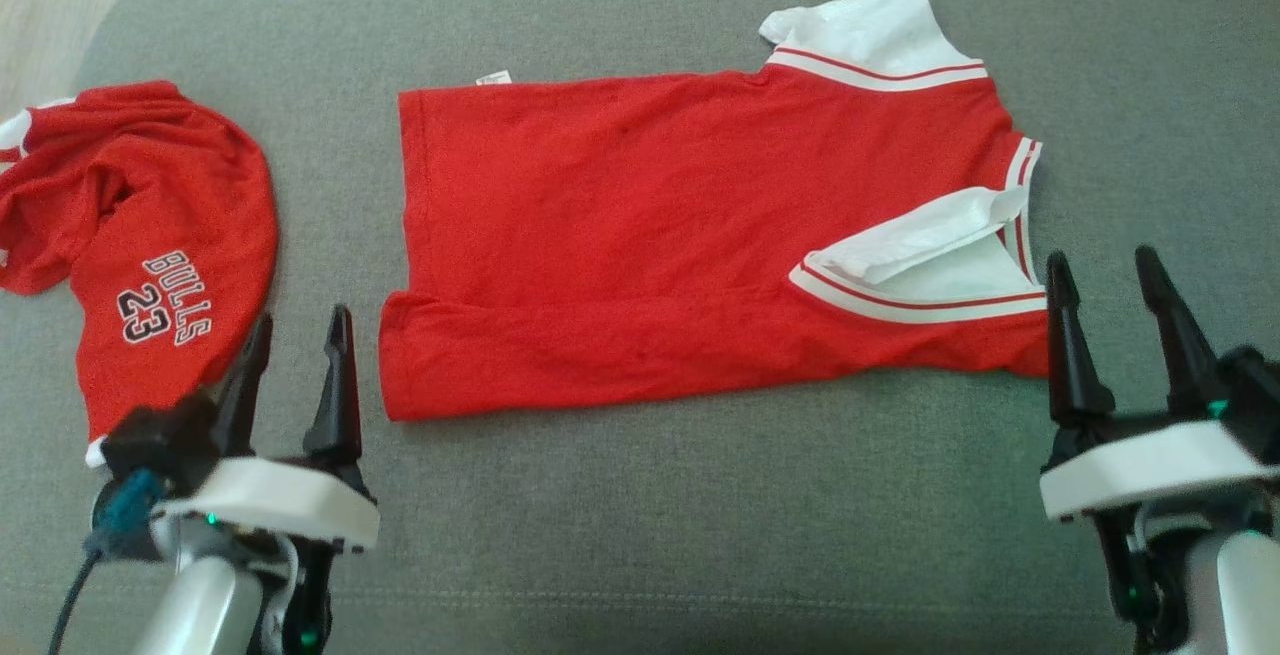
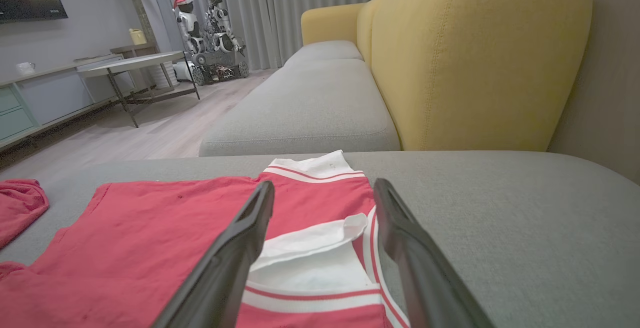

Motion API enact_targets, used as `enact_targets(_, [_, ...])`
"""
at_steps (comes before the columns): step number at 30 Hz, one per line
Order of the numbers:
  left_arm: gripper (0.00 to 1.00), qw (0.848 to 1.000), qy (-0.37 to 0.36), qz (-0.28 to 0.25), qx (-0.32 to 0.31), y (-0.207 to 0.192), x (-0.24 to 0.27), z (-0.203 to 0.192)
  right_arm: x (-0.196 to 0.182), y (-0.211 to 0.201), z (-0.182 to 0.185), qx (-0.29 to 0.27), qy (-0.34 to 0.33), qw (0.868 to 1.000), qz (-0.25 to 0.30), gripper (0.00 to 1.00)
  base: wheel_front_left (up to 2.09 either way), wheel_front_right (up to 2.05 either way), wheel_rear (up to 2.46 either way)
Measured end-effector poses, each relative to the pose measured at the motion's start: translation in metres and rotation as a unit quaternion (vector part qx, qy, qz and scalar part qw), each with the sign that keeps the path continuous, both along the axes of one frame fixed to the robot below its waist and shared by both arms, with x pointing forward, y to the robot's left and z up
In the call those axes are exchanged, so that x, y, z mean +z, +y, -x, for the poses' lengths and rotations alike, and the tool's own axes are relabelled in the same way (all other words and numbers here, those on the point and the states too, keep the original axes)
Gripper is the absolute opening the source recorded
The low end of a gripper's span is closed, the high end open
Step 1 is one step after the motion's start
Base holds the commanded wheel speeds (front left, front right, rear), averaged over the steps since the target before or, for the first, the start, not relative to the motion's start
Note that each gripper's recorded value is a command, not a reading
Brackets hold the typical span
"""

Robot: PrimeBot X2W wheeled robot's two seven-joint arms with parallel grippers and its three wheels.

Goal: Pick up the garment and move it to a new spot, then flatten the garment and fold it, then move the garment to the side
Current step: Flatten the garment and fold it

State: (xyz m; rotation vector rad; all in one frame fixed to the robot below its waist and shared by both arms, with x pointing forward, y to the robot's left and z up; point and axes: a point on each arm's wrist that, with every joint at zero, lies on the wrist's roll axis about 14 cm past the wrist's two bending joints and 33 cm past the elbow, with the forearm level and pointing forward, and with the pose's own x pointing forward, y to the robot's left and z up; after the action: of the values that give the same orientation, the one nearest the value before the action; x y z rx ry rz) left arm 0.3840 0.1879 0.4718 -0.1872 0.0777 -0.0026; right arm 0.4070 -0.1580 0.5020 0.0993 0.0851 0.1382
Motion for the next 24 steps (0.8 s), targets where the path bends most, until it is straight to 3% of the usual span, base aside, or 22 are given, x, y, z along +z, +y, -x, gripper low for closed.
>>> enact_targets(13, [1.0,1.0,0.01,-0.006,-0.003,0.0,-0.003,0.012,0.006,0.0,0.009,-0.003,-0.002,1.0,-0.004,1.0,0.0,0.0,0.0])
enact_targets(24, [1.0,0.999,0.032,-0.005,-0.011,-0.003,-0.012,0.012,-0.011,0.0,0.01,-0.003,0.033,0.999,-0.012,1.0,0.0,0.0,0.0])
